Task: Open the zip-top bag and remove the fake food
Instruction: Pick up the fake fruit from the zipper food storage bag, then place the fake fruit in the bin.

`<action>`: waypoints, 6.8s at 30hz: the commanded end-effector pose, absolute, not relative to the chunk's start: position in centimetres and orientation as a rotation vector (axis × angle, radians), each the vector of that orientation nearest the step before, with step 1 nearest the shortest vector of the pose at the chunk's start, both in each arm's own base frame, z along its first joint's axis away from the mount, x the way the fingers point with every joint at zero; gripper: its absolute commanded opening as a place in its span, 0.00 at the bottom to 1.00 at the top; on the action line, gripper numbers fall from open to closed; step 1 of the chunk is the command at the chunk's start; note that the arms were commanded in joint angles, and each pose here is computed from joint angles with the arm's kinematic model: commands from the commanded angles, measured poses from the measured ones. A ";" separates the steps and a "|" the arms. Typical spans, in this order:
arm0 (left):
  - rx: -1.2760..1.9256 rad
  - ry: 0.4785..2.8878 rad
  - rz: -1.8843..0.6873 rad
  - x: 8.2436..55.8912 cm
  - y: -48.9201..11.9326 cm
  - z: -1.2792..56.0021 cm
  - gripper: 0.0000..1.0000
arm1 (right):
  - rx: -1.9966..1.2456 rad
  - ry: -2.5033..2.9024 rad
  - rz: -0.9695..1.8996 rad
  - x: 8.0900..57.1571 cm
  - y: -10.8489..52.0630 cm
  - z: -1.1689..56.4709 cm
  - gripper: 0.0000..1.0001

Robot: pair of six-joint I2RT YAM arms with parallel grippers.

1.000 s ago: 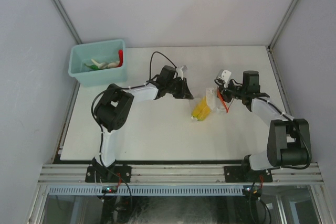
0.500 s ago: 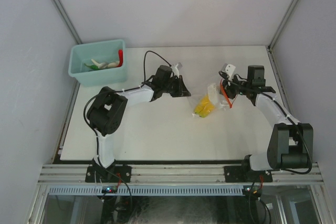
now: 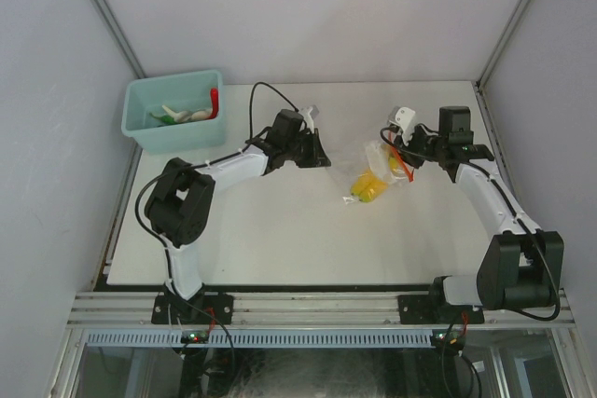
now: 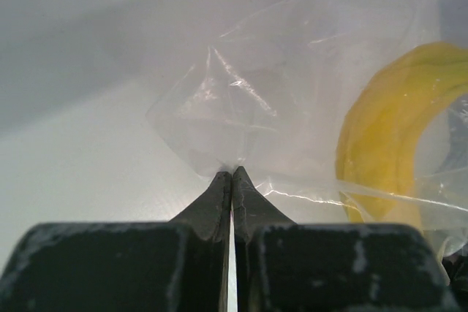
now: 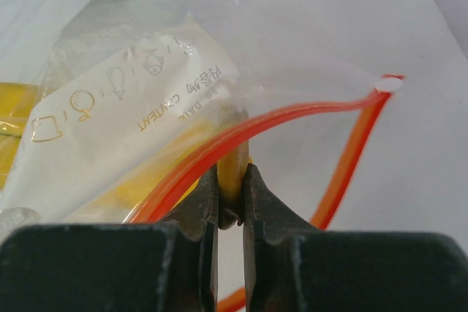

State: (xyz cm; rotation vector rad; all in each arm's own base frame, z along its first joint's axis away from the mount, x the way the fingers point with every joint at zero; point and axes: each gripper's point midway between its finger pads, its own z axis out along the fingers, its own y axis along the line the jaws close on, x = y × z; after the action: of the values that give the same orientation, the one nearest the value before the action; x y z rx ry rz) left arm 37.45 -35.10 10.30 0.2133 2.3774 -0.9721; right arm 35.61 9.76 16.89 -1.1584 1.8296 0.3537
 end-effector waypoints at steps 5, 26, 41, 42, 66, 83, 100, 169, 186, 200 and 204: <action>0.167 2.230 -0.964 38.7 -34.2 14.6 0.02 | -0.987 1.893 0.259 36.4 6.9 17.8 0.00; 0.339 2.267 -0.867 38.4 -33.7 12.0 0.02 | -0.852 1.863 -0.369 39.9 -1.7 22.3 0.00; 0.340 2.238 -0.925 38.9 -35.3 13.2 0.15 | -0.726 1.802 -0.439 39.8 -5.8 28.4 0.00; 0.332 2.234 -0.914 39.0 -35.1 13.3 0.19 | -0.715 1.800 -0.427 39.7 -5.8 28.7 0.00; 0.248 1.858 -0.653 37.5 -26.8 24.1 0.76 | -0.713 1.810 0.068 35.9 0.4 29.8 0.00; -0.008 1.476 -0.863 33.4 -20.5 30.9 1.00 | -0.618 1.821 0.316 34.3 3.4 31.6 0.00; 0.038 1.445 -1.182 31.8 -24.2 33.0 0.94 | -0.539 1.852 0.793 32.3 8.0 31.3 0.00; 0.619 1.503 -1.343 29.0 -39.1 28.2 0.00 | -1.292 1.385 0.917 24.0 16.7 32.8 0.77; 0.007 1.690 -0.823 38.9 -19.8 27.7 0.00 | -0.993 1.754 1.027 25.8 14.0 29.3 0.76; -0.300 1.678 -0.476 42.8 -5.8 31.8 0.00 | -0.893 1.841 0.957 27.5 12.9 27.2 0.76; -0.373 1.692 -0.409 43.6 -3.0 32.2 0.00 | -0.888 1.847 0.945 27.6 12.8 27.1 0.76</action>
State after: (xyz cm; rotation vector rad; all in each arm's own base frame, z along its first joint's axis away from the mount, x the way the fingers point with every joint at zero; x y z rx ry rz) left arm 43.22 -5.62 27.93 -0.3378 1.7649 -0.4833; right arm 27.21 12.95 26.09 -0.8914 1.8824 0.9881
